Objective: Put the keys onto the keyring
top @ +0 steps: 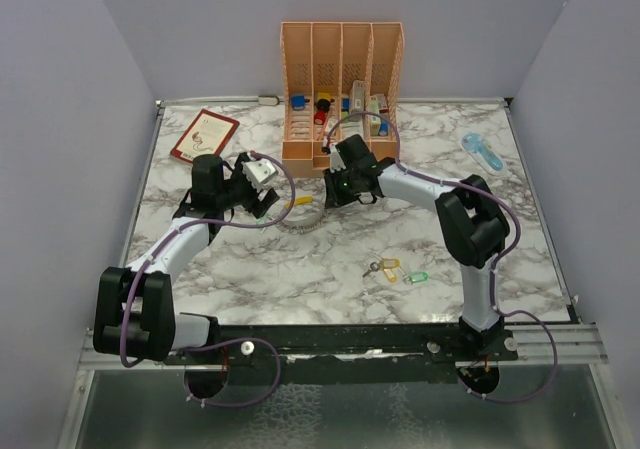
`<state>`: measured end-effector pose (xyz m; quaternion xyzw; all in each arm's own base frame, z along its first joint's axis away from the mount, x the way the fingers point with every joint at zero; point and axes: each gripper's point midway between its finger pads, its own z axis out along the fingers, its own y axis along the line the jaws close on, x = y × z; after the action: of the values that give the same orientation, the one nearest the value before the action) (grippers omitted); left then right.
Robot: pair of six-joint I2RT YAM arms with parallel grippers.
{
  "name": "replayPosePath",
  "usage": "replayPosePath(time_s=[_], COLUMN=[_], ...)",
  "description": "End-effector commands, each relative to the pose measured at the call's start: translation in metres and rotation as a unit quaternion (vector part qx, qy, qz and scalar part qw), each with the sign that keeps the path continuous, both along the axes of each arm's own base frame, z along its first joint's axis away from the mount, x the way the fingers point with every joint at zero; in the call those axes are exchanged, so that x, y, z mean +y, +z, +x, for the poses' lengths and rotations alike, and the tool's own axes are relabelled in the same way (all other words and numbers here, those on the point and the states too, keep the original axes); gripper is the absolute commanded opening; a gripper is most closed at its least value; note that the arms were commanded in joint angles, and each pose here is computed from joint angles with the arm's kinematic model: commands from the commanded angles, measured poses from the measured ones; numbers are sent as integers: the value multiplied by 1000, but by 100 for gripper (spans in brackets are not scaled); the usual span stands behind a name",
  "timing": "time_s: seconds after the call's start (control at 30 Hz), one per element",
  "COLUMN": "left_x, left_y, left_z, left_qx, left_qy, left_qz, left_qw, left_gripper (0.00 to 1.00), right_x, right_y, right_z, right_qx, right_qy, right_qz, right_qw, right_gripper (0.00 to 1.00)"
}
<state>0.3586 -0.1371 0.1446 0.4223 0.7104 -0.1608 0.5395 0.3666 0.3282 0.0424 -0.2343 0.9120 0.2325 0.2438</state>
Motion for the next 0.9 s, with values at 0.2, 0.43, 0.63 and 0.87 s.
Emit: replayPosePath(time_s=[0.2, 0.43, 0.63, 0.87], left_x=[-8, -9, -10, -10], left_y=[14, 15, 15, 16], left_z=[2, 2, 2, 2], left_qx=[-18, -21, -20, -21], left_qy=[-19, -20, -20, -19], left_qz=[-21, -24, -24, -28], left_qw=[999, 999, 999, 999], left_gripper=[78, 78, 78, 78], right_x=[9, 9, 8, 8], right_y=[14, 10, 7, -1], right_z=[-3, -1, 0, -5], right_qx=[-16, -16, -17, -5], right_qy=[33, 35, 34, 36], right_qz=[23, 17, 14, 16], right_qw=[999, 999, 999, 999], right_gripper=[18, 21, 21, 19])
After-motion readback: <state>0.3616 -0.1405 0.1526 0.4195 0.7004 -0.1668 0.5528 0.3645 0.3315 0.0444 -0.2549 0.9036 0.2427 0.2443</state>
